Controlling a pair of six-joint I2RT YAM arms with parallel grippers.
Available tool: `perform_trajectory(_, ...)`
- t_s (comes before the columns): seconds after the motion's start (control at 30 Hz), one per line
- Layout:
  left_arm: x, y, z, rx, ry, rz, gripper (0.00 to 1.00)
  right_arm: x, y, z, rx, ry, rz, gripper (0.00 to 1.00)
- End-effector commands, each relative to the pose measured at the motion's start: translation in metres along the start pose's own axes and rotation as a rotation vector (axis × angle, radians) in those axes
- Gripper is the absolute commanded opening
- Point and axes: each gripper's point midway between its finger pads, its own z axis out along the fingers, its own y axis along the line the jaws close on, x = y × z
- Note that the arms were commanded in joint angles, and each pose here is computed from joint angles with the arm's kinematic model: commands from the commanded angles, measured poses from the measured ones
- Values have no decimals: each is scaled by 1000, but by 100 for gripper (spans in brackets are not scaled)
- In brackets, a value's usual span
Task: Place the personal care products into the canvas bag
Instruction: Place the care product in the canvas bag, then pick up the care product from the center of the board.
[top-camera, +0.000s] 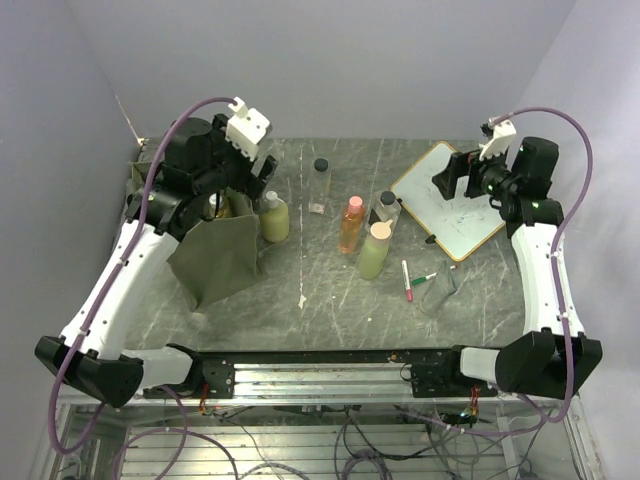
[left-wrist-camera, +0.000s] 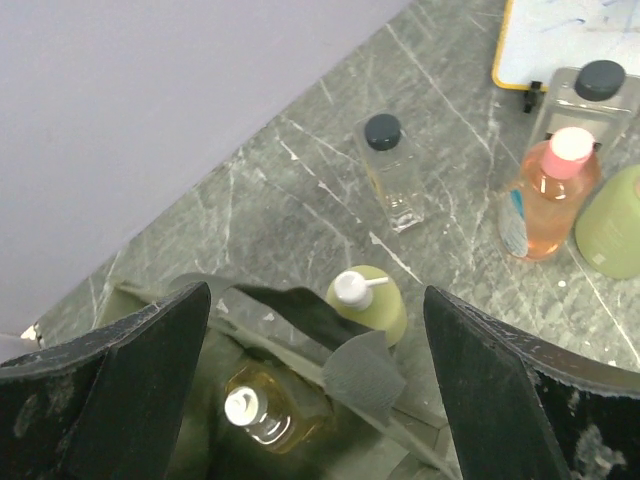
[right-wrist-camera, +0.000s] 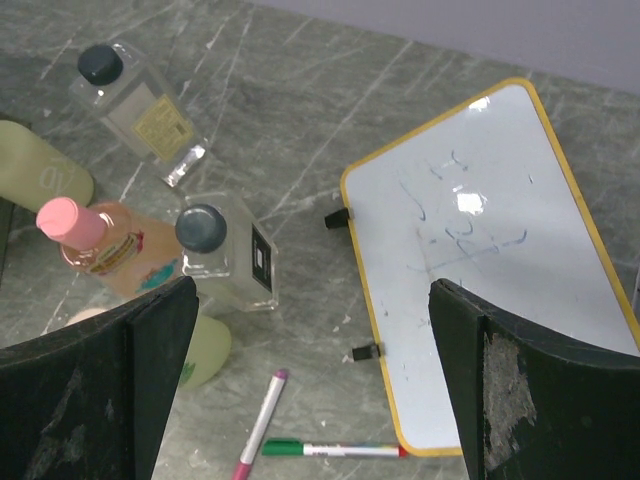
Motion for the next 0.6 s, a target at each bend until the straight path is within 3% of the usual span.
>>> perform_trajectory(0.0, -14, -17, 6, 61, -23, 67, 98, -29, 6, 14, -1, -70, -40, 100)
perform_trajectory(0.57, -29, -95, 70, 213, -26, 165, 98, -65, 31, 31, -65, -177, -65, 100)
